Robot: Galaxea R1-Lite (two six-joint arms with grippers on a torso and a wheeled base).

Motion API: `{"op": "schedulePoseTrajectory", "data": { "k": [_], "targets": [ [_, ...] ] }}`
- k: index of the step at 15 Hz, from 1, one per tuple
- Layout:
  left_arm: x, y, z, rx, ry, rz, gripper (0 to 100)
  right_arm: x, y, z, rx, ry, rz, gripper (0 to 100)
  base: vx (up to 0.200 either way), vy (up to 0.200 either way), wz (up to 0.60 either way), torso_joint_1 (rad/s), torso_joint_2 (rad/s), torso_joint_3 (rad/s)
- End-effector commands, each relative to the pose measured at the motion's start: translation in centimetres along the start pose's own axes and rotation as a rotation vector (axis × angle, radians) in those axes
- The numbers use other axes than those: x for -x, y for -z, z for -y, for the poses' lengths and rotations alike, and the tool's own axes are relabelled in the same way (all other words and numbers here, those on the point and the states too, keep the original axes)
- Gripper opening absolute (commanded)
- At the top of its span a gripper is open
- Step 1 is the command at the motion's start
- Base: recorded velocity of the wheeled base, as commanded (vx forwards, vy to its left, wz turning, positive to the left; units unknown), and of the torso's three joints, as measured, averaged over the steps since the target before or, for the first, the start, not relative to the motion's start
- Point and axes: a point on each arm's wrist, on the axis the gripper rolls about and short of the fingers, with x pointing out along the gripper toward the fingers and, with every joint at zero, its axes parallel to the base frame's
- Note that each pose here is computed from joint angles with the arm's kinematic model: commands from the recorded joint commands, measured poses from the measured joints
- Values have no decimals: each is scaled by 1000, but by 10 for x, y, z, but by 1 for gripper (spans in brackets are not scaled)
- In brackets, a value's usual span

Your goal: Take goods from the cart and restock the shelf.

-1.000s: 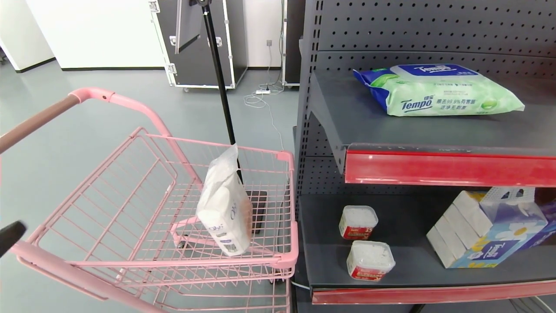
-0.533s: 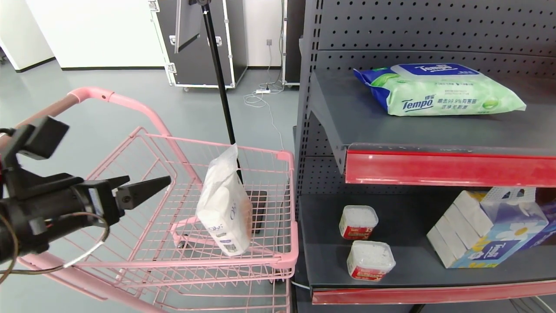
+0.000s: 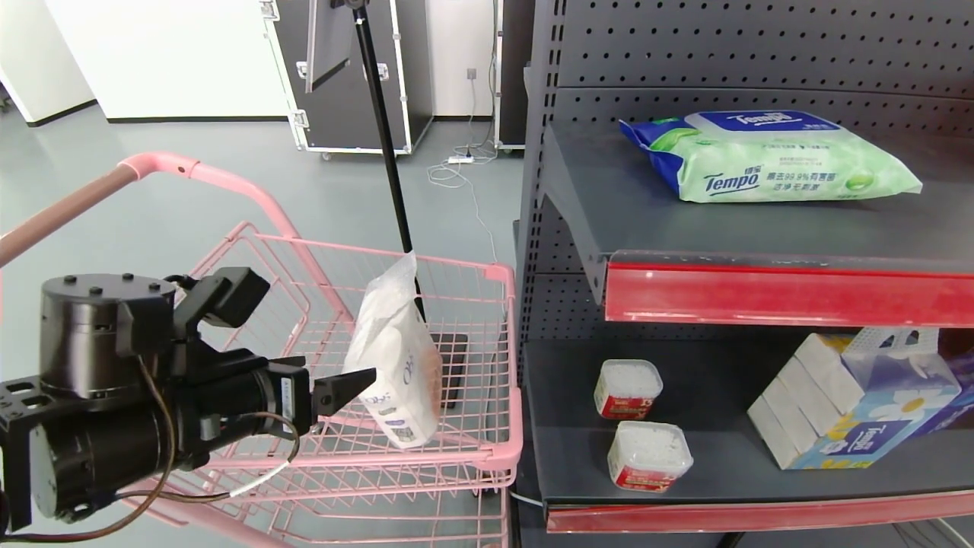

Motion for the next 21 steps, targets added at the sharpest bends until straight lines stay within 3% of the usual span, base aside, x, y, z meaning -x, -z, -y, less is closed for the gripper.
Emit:
{"op": "schedulePoseTrajectory", "data": {
  "k": [1, 5, 11, 21],
  "targets": [
    [-14, 7, 9, -18, 19, -33, 100, 0, 0, 0, 0, 0, -1, 100, 0, 0, 0, 0, 0, 0],
    [-17, 13, 20, -43, 54, -60, 100, 0, 0, 0, 0, 0, -1, 100, 0, 0, 0, 0, 0, 0],
    [-44, 18, 17, -47, -47, -52, 100, 0, 0, 0, 0, 0, -1, 100, 0, 0, 0, 0, 0, 0],
    [-67, 26, 23, -70, -131, -52, 100, 0, 0, 0, 0, 0, -1, 100, 0, 0, 0, 0, 0, 0]
  ]
}}
